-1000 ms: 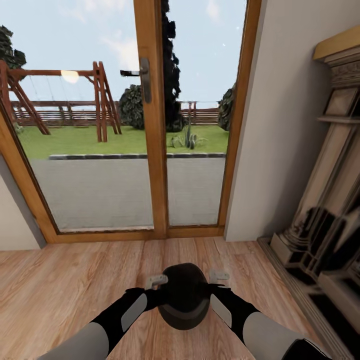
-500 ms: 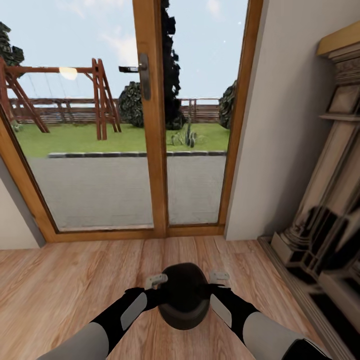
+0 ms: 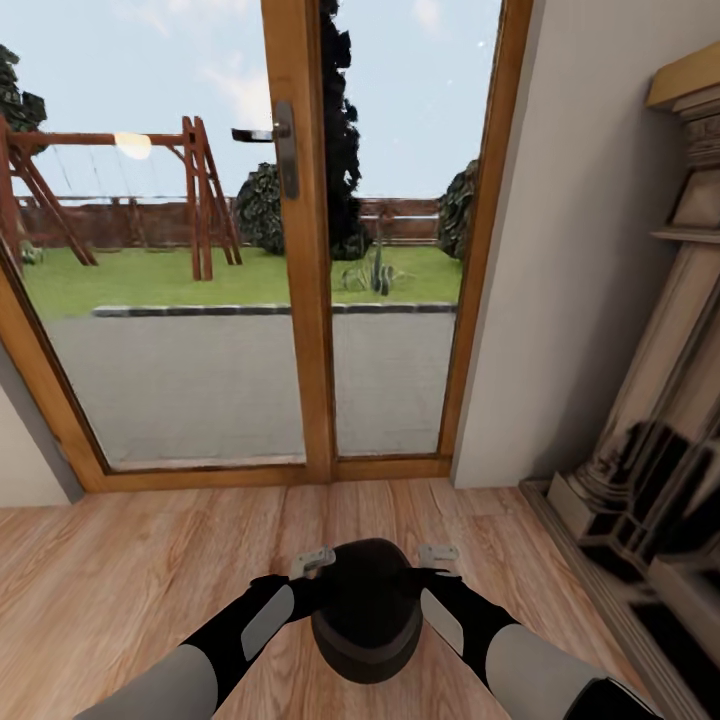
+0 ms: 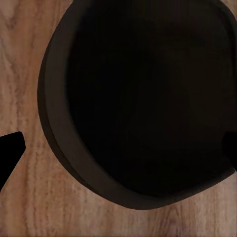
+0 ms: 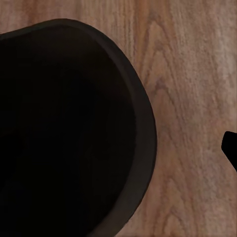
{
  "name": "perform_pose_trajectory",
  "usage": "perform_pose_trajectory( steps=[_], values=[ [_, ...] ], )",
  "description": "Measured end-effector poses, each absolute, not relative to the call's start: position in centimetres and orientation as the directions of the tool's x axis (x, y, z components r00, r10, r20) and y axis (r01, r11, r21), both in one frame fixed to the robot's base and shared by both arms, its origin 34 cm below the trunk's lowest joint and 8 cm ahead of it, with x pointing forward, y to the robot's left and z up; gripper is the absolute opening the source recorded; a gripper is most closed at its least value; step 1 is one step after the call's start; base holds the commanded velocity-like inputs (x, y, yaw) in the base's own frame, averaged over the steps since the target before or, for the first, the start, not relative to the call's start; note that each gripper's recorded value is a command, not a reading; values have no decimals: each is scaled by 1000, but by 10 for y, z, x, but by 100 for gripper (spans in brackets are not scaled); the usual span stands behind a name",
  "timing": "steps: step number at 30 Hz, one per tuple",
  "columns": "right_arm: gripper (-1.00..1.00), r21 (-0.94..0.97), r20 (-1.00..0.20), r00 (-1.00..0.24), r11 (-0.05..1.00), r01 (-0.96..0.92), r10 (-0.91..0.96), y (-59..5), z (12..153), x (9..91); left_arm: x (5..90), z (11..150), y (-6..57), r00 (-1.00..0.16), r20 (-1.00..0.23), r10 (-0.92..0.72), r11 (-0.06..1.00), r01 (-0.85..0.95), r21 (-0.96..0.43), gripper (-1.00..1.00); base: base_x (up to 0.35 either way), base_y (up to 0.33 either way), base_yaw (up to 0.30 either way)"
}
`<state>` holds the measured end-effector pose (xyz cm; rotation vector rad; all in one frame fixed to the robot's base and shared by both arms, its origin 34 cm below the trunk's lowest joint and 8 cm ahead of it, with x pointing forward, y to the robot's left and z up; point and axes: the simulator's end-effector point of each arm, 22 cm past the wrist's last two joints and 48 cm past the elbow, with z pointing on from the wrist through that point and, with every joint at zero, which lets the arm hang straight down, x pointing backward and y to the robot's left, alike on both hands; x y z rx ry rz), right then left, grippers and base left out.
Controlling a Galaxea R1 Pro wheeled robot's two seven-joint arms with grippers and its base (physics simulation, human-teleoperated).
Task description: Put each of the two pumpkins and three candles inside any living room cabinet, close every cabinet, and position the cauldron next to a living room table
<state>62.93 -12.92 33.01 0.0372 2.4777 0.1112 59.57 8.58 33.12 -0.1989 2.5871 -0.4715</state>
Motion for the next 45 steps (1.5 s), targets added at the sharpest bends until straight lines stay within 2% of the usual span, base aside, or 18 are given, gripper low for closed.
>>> perform_pose_trajectory(
  steps=[20,45],
  values=[
    [100,85,-609,-792,996,2,53,-131,328,628,596,331,86,-864,-450,-223,930,-51,-364,100,59,20,0],
    [100,83,-523,-851,996,11,53,-132,270,606,580,278,89,-893,-383,-236,931,-94,-353,100,0,0,0]
  ],
)
